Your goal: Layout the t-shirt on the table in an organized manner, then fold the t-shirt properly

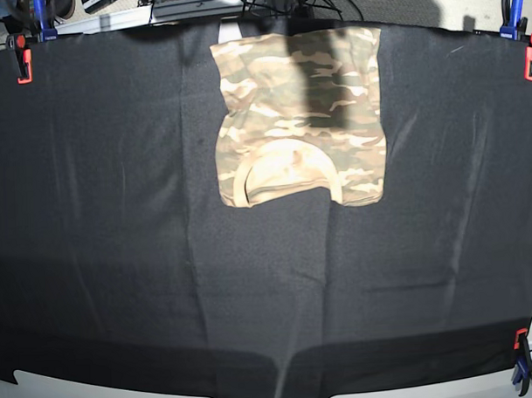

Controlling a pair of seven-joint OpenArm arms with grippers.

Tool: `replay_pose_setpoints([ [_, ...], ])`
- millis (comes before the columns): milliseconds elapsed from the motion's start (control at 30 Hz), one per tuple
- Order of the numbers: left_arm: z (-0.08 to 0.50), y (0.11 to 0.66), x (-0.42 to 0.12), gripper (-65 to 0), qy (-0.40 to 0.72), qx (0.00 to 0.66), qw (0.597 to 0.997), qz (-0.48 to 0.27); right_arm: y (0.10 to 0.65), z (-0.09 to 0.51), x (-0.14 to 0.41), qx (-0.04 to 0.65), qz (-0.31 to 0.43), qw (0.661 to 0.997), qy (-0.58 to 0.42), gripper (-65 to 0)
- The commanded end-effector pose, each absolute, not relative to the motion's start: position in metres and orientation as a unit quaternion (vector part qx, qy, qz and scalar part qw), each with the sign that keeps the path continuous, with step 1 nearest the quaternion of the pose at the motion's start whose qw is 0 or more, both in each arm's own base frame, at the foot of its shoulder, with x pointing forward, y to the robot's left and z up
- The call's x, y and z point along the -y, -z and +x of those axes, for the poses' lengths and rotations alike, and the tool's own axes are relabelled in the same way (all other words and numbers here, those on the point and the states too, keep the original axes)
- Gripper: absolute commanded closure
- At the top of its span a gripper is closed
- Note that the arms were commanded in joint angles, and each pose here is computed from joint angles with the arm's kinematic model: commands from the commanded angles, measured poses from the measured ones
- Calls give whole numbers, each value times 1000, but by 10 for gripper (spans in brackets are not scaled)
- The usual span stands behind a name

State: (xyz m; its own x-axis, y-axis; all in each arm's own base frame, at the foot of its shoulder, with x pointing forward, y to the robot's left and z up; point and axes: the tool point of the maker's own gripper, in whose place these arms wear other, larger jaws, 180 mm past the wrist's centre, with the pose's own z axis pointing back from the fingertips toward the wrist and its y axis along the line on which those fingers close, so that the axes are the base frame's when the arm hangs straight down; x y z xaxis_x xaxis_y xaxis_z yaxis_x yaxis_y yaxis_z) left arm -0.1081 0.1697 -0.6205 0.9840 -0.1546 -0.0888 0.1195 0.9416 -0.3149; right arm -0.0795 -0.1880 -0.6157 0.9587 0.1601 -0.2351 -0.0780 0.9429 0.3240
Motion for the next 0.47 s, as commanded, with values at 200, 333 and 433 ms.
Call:
replay_pose_setpoints([
  [200,-96,627,-194,-361,69,-52,991,-101,627,-56,197,-79,116,988,-70,-216],
  [333,-98,627,-186,-361,66,-53,991,-107,626,-58,197,-82,116,987,-74,-216],
  [433,-103,628,-181,-361,67,-67,989,-111,626,-59,196,-85,121,986,-76,-216],
])
